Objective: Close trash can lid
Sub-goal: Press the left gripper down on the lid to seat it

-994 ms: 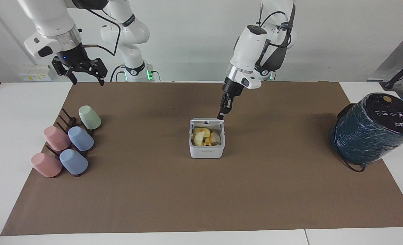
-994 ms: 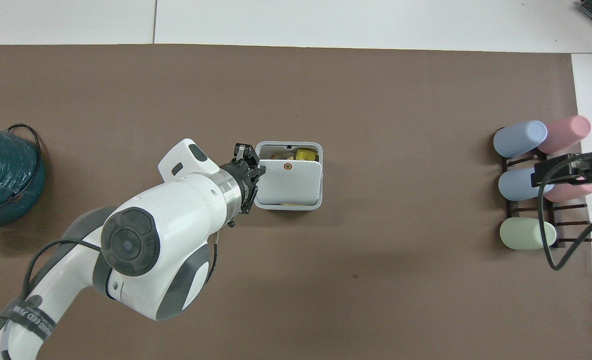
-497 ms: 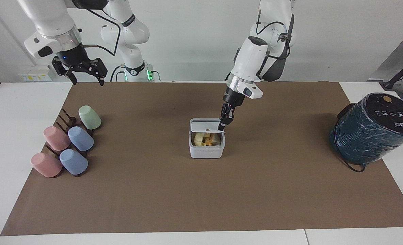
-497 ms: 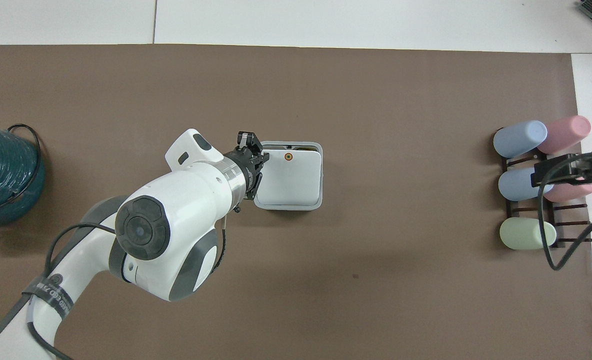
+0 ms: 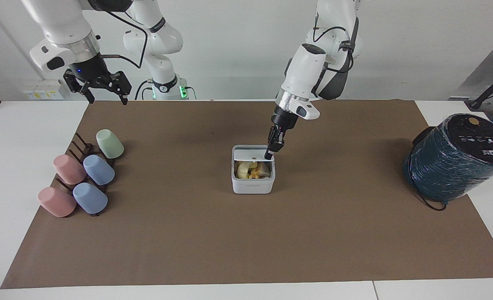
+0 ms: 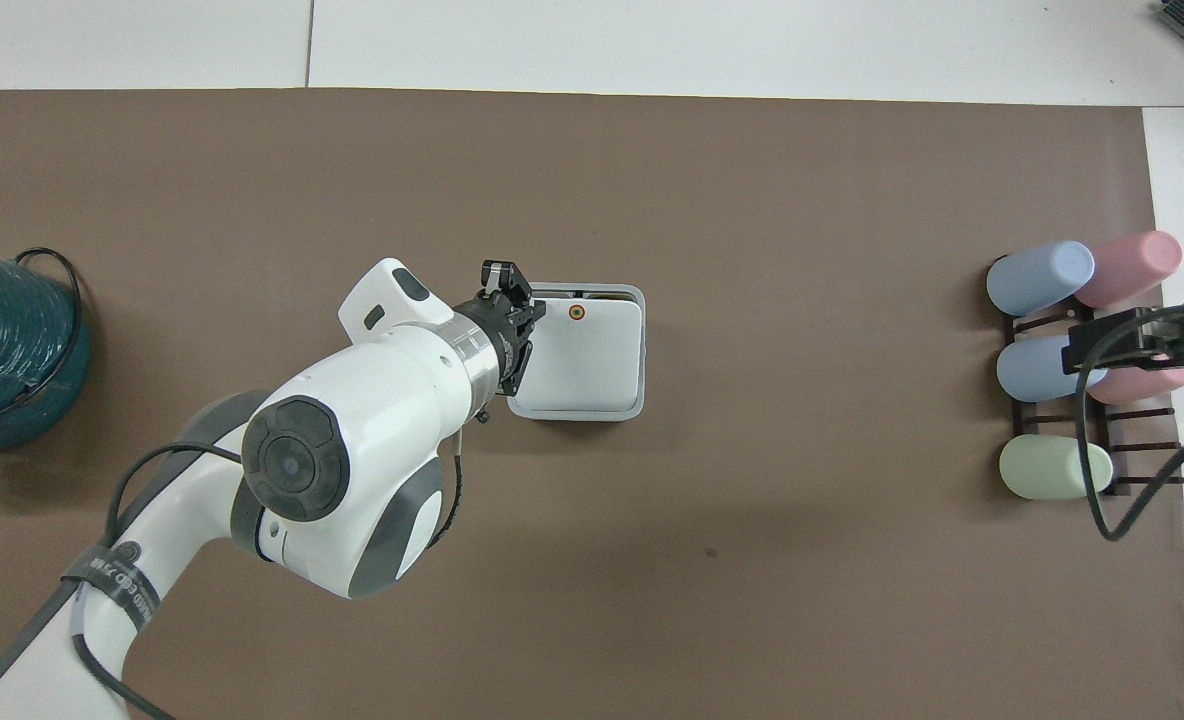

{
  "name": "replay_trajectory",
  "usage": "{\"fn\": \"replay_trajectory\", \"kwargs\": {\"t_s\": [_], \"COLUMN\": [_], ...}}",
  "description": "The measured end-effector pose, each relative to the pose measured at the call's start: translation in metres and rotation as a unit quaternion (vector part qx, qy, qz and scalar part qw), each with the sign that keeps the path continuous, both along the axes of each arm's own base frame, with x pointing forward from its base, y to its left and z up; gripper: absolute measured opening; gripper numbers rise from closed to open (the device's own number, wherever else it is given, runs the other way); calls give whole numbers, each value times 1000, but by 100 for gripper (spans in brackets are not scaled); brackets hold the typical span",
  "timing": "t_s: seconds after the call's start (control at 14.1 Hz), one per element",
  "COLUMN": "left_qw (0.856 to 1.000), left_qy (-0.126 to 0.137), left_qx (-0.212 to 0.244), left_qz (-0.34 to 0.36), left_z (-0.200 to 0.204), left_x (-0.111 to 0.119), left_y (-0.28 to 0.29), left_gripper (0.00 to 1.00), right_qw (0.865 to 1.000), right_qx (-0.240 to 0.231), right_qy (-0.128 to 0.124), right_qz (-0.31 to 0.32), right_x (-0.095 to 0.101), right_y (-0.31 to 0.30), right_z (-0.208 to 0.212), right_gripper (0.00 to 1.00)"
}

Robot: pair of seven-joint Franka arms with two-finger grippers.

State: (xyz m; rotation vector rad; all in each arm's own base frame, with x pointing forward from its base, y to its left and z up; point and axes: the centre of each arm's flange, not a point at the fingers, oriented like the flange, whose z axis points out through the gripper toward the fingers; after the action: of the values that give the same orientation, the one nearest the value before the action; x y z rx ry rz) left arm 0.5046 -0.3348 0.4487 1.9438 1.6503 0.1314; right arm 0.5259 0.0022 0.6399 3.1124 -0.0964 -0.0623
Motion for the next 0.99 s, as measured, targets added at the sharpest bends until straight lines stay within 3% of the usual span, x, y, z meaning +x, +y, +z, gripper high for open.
{"fn": "replay_trajectory", "kwargs": {"t_s": [0.99], "left_qw": [1000], "left_qy": [2], "left_qx": [-1], "left_qz": [-7], "left_z": [-50], "left_x": [3], "left_y": [-20], "left_gripper": [1], "right_qw": [1000], "right_qx": [0], "right_qy": [0], "right_qz": [0], "right_x": [0], "right_y": [0], "right_z": [0], "right_gripper": [100]}}
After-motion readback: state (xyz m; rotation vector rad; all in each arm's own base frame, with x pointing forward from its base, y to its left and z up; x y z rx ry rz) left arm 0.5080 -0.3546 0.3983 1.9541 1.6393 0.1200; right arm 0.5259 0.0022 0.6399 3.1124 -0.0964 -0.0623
